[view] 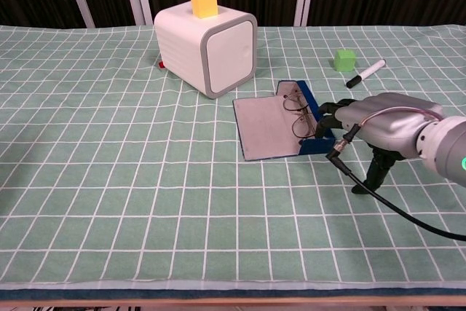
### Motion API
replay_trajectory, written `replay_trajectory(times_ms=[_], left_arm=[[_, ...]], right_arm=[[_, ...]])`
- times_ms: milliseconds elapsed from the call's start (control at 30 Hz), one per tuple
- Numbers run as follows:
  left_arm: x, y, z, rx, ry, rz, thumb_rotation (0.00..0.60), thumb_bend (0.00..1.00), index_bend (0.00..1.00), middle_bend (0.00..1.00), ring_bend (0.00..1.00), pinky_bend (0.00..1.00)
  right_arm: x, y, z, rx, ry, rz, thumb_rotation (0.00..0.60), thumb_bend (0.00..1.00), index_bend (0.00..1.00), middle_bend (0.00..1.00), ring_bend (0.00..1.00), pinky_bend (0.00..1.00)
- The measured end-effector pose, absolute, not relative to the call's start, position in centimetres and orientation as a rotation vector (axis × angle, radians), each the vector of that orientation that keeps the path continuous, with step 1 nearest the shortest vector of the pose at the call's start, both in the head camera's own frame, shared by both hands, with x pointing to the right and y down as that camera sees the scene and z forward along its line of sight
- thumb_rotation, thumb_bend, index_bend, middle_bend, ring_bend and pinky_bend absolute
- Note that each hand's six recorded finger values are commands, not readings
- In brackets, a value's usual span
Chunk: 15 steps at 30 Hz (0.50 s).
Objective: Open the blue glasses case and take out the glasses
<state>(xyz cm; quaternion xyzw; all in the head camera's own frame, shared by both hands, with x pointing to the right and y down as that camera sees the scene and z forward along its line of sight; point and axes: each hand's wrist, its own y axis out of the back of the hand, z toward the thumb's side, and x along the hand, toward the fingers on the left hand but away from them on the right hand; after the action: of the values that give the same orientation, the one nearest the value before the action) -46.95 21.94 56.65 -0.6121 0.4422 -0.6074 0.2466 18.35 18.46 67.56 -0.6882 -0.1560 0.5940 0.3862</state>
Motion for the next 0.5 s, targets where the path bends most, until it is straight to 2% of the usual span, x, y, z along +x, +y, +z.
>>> replay_trajectory(times_ms=[500], left_arm=[[-46.9, 22.0, 56.7, -1.670, 1.207, -1.658, 0.600, 0.37, 0.18, 0.00, 0.00, 0.00]], right_arm=[[21.1, 17.9, 67.5, -1.720, -0.407, 1.586, 0.600, 0.27, 0.24, 0.00, 0.00, 0.21]])
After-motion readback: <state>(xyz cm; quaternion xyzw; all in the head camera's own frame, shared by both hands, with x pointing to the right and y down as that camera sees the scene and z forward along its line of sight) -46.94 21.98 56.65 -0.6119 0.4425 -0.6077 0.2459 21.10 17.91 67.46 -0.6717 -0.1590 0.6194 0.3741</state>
